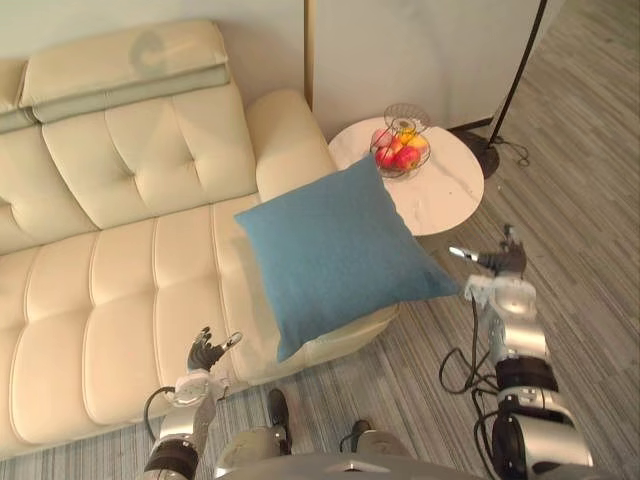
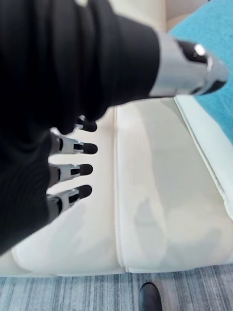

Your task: Pick up cushions and gather them together orderly.

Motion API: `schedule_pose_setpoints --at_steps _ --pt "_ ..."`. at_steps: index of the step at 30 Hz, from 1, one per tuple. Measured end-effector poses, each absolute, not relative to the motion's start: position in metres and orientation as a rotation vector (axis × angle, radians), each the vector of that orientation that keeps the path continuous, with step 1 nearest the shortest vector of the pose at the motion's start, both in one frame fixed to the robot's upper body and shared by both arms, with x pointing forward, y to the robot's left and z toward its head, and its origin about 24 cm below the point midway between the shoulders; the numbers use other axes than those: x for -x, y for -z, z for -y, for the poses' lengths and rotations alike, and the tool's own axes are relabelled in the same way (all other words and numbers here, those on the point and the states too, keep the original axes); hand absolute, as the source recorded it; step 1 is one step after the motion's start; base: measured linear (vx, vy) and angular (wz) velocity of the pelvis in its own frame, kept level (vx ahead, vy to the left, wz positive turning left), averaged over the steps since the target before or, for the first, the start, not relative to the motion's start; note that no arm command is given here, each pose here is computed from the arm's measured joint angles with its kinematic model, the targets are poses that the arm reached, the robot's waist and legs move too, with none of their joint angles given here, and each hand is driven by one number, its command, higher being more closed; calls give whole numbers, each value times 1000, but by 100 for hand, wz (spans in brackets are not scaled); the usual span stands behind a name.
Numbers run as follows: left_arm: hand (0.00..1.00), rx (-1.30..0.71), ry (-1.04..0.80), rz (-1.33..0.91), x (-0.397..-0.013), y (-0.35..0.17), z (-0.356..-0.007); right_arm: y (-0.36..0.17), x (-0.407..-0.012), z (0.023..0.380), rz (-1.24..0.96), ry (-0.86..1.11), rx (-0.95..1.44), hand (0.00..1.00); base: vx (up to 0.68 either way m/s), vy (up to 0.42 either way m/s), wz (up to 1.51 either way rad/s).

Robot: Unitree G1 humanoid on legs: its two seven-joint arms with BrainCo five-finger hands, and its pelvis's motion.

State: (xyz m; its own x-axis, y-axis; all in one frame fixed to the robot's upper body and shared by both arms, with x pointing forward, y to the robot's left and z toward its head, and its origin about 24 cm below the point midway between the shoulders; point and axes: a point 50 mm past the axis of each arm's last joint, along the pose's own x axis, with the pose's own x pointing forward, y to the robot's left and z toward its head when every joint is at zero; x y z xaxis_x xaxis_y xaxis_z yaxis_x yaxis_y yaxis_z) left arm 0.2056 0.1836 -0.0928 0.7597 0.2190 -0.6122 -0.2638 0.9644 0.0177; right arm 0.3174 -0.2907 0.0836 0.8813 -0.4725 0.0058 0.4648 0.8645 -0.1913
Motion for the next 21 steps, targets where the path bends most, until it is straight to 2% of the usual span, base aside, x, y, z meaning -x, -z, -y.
schedule_pose_setpoints --at_steps 4,11,21 --pt "0 49 -181 -581 -234 76 -166 -121 -346 264 66 354 237 0 -14 4 -3" --pt "0 30 -128 -403 -282 33 -149 -150 -368 235 136 260 236 0 -133 2 -11" --pt "0 27 -110 -282 -317 -5 -137 -169 -386 213 133 206 274 0 -90 -12 -6"
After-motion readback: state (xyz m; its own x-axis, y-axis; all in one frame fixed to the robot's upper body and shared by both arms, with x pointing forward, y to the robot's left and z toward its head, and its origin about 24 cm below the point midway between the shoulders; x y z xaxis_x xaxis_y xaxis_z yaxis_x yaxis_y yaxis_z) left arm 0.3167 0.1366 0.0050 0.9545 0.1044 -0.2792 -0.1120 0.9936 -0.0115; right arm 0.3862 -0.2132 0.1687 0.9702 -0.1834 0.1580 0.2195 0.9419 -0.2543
